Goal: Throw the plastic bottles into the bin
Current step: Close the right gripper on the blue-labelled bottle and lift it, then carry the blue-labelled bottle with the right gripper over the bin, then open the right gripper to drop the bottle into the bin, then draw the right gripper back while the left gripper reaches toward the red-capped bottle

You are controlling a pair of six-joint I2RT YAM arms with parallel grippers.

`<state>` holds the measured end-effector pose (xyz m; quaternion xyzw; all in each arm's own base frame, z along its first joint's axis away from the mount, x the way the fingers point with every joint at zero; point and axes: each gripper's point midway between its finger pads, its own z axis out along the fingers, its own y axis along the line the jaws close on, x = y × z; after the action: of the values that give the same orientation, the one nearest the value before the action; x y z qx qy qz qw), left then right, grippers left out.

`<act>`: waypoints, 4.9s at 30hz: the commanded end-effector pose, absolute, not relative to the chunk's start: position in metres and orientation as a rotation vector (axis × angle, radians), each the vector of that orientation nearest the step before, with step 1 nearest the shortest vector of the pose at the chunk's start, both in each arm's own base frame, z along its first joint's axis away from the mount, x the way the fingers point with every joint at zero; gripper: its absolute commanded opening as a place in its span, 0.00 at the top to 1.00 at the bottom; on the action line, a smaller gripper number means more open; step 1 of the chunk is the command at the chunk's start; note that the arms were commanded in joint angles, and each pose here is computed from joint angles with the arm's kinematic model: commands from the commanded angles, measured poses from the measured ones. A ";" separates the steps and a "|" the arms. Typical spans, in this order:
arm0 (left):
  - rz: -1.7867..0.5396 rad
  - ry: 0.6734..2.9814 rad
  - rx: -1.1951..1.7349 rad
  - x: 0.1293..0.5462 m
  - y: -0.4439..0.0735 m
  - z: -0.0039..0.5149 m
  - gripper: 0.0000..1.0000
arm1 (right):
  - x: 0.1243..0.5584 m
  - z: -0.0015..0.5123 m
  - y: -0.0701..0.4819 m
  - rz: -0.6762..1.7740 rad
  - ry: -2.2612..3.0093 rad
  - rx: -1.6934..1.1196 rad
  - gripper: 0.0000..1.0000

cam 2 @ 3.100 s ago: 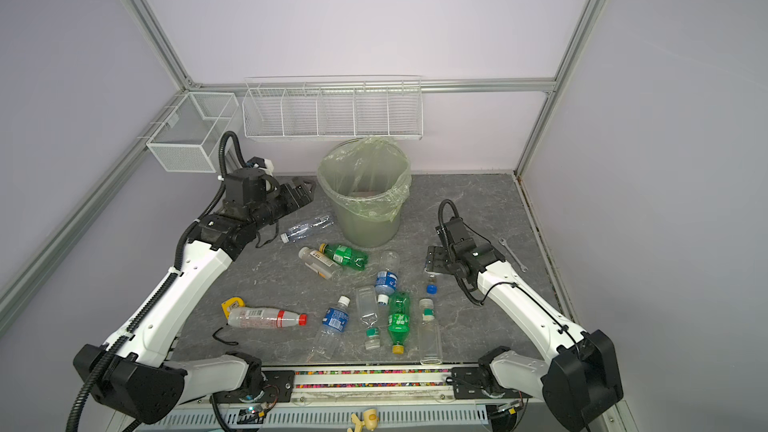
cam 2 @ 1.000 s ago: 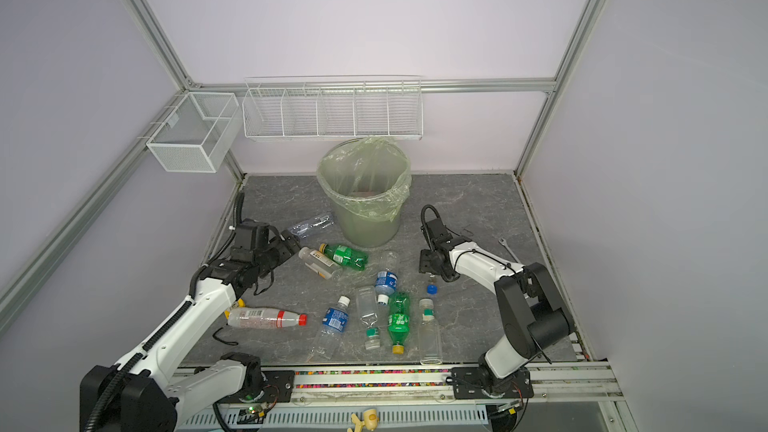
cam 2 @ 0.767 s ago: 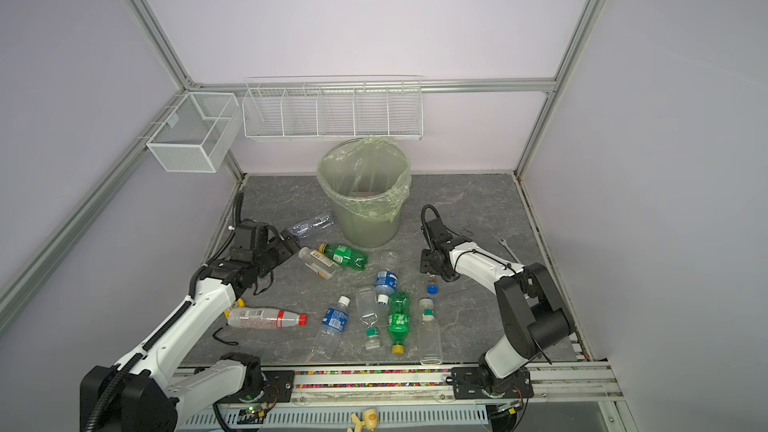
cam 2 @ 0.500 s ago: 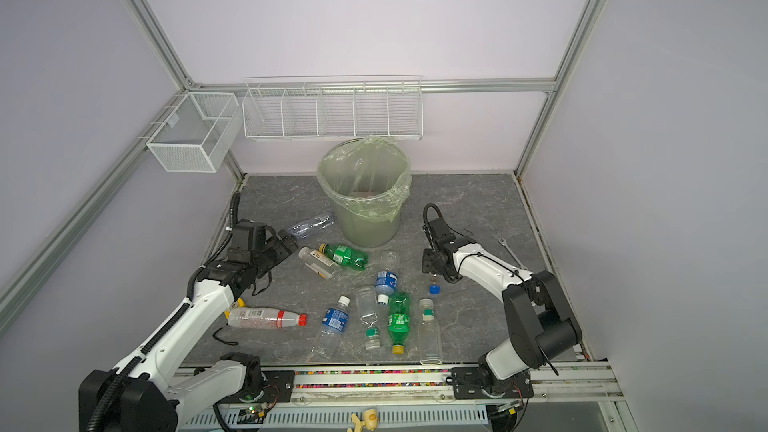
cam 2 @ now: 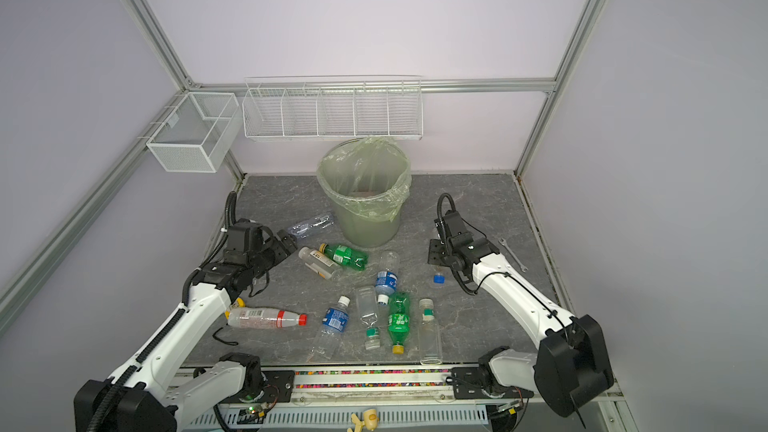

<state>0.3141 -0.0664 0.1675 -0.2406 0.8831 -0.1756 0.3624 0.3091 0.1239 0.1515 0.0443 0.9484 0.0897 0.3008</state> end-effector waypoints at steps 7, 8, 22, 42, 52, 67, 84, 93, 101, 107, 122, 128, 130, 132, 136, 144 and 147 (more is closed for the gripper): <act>-0.540 2.268 -0.574 0.328 -0.081 0.183 0.01 | 0.307 0.222 0.122 0.322 2.322 0.087 0.45; -0.575 2.281 -0.525 0.328 -0.088 0.182 0.01 | 0.306 0.230 0.121 0.330 2.299 0.081 0.45; -0.496 2.331 -0.651 0.323 -0.073 0.165 0.01 | 0.309 0.293 0.132 0.425 2.135 -0.012 0.45; -0.377 2.316 -0.683 0.308 -0.053 0.164 0.01 | 0.324 0.351 0.179 0.584 1.988 -0.141 0.45; -0.347 2.319 -0.689 0.299 -0.048 0.163 0.01 | 0.343 0.391 0.220 0.644 1.913 -0.212 0.45; -0.309 2.334 -0.675 0.296 -0.044 0.164 0.01 | 0.386 0.404 0.255 0.592 1.899 -0.211 0.45; -0.338 2.328 -0.688 0.309 -0.049 0.173 0.01 | 0.450 0.405 0.300 0.537 1.973 -0.234 0.14; -0.310 2.294 -0.737 0.300 -0.040 0.179 0.01 | 0.407 0.430 0.284 0.573 1.872 -0.284 0.12; -0.300 2.291 -0.781 0.300 -0.038 0.182 0.01 | 0.374 0.406 0.260 0.553 1.944 -0.287 0.12; -0.285 2.297 -0.867 0.291 -0.033 0.169 0.01 | 0.354 0.380 0.244 0.527 2.007 -0.285 0.12; -0.277 2.260 -1.290 0.249 -0.020 0.130 0.01 | 0.316 0.298 0.203 0.482 2.185 -0.169 0.12; -0.265 2.260 -1.426 0.231 -0.019 0.115 0.01 | 0.304 0.276 0.193 0.472 2.221 -0.150 0.12; -0.236 2.277 -1.414 0.229 -0.017 0.117 0.01 | 0.300 0.274 0.188 0.458 2.232 -0.135 0.12; -0.148 2.305 -1.437 0.218 -0.010 0.121 0.01 | 0.296 0.275 0.187 0.482 2.220 -0.133 0.12; -0.082 2.385 -1.497 0.201 -0.012 0.119 0.01 | 0.291 0.271 0.182 0.494 2.201 -0.116 0.12; -0.079 2.460 -1.591 0.175 -0.032 0.091 0.01 | 0.293 0.252 0.176 0.464 2.220 -0.090 0.12; -0.094 2.467 -1.623 0.171 -0.037 0.082 0.01 | 0.295 0.248 0.178 0.466 2.233 -0.105 0.12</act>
<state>0.1874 -0.0390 0.0915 -0.5189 0.8452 -0.0494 0.1182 0.2891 0.1771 0.2469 -0.0473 0.8940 0.1806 0.4073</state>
